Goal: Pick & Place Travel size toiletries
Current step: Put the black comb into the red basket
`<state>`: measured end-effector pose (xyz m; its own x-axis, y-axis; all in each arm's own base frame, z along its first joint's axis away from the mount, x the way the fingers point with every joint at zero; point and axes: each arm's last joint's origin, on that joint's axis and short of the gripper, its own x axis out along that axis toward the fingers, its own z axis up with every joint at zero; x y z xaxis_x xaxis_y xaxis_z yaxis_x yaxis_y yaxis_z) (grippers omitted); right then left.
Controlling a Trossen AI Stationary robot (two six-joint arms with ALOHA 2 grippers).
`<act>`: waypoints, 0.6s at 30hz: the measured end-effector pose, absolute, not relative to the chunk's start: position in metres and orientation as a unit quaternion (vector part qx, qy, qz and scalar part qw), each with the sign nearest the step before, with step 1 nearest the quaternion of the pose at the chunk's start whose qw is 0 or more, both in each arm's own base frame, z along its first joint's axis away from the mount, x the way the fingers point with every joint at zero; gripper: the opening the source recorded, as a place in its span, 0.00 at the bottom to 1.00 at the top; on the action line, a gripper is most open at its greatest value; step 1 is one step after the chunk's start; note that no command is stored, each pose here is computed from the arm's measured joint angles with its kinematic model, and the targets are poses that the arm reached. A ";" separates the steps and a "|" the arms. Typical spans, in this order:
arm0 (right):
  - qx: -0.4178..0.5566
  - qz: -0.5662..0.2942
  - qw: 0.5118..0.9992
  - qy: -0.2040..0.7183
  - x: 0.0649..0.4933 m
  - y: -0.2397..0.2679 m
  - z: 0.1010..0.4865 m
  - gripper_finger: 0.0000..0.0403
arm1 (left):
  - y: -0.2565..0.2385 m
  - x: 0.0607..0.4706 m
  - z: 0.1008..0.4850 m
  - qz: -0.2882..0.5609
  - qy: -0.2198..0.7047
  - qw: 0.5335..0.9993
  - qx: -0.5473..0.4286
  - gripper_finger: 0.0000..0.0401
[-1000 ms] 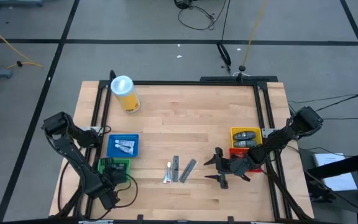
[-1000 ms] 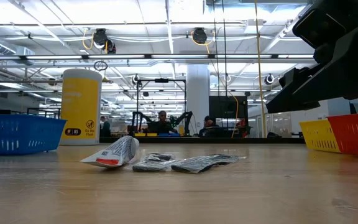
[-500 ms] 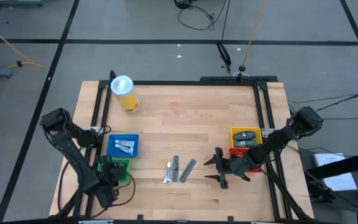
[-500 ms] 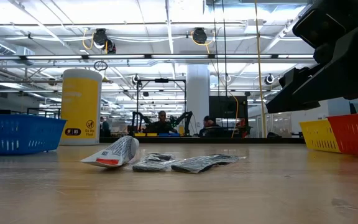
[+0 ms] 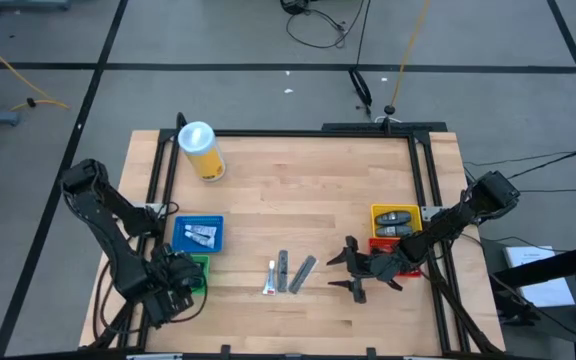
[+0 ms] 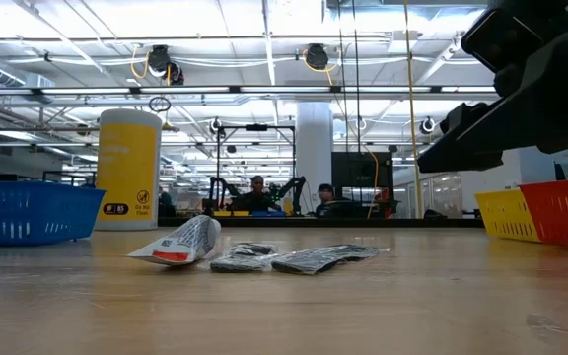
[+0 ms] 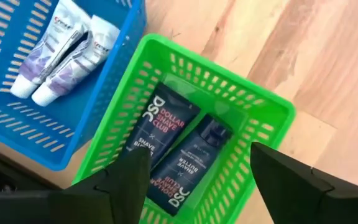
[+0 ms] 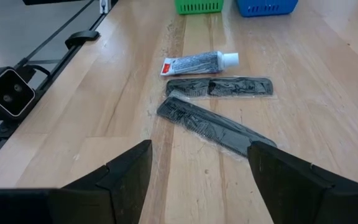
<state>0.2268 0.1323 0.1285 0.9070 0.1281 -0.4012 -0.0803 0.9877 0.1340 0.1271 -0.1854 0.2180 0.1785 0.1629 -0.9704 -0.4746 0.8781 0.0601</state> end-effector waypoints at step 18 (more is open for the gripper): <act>0.058 0.056 0.976 0.205 0.227 0.133 0.129 0.64 | -0.187 0.128 0.217 0.206 0.644 0.719 -0.162 0.88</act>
